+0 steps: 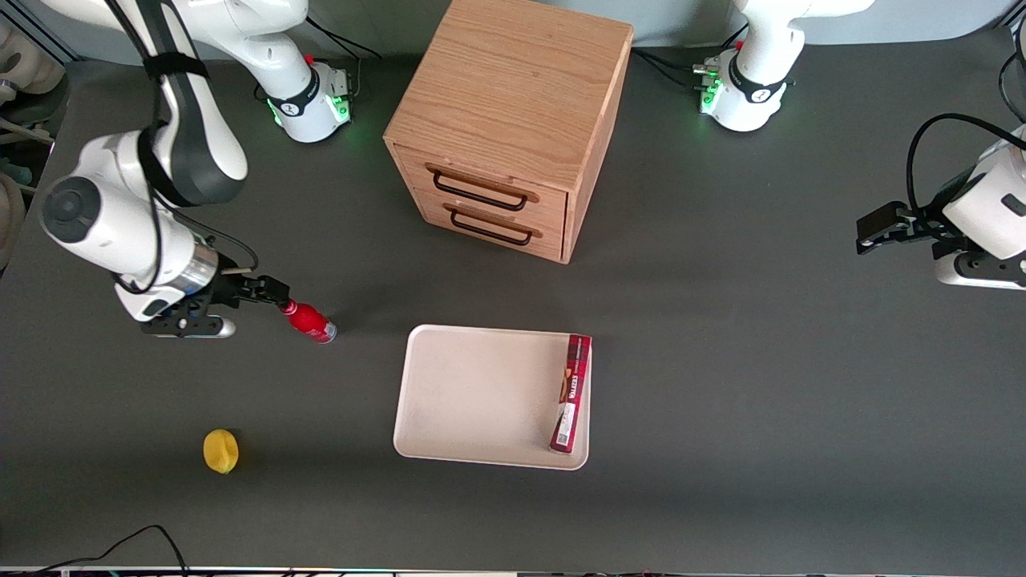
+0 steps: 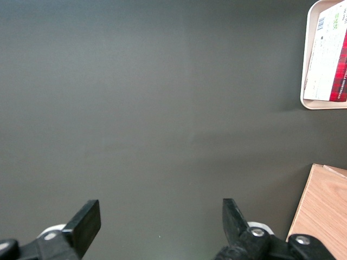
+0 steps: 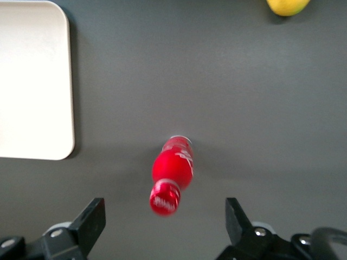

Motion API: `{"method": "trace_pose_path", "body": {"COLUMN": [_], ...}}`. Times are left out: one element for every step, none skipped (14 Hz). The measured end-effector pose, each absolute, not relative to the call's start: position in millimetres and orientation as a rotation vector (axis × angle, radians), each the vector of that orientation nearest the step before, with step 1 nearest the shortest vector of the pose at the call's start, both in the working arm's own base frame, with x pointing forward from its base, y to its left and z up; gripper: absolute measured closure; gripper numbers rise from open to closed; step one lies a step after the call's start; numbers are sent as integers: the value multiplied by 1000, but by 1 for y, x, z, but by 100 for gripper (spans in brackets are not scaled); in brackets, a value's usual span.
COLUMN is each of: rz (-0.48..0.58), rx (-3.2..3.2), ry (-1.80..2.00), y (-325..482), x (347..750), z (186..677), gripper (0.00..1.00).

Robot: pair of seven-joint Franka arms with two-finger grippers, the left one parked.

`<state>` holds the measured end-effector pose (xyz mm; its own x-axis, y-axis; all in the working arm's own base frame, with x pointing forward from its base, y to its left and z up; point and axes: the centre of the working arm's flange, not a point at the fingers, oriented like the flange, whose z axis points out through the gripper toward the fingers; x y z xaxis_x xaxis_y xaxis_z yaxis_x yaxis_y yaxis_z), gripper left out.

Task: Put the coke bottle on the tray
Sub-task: 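Close the right gripper around the bottle's neck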

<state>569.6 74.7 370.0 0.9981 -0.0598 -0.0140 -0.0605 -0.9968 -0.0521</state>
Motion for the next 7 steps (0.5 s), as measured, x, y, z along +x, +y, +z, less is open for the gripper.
{"method": "trace_pose_path", "body": {"rz": [15, 16, 18, 19, 18, 18, 19], "rx": [-3089, -3090, -3091, -3091, -3091, -3092, -3091], "ry": [94, 97, 98, 99, 100, 99, 93], "y": [75, 75, 74, 74, 74, 74, 76], "x": [570, 569, 568, 565, 564, 563, 563], "z": [355, 344, 336, 330, 327, 326, 326], "gripper": [4, 4, 11, 23, 36, 47, 62]}}
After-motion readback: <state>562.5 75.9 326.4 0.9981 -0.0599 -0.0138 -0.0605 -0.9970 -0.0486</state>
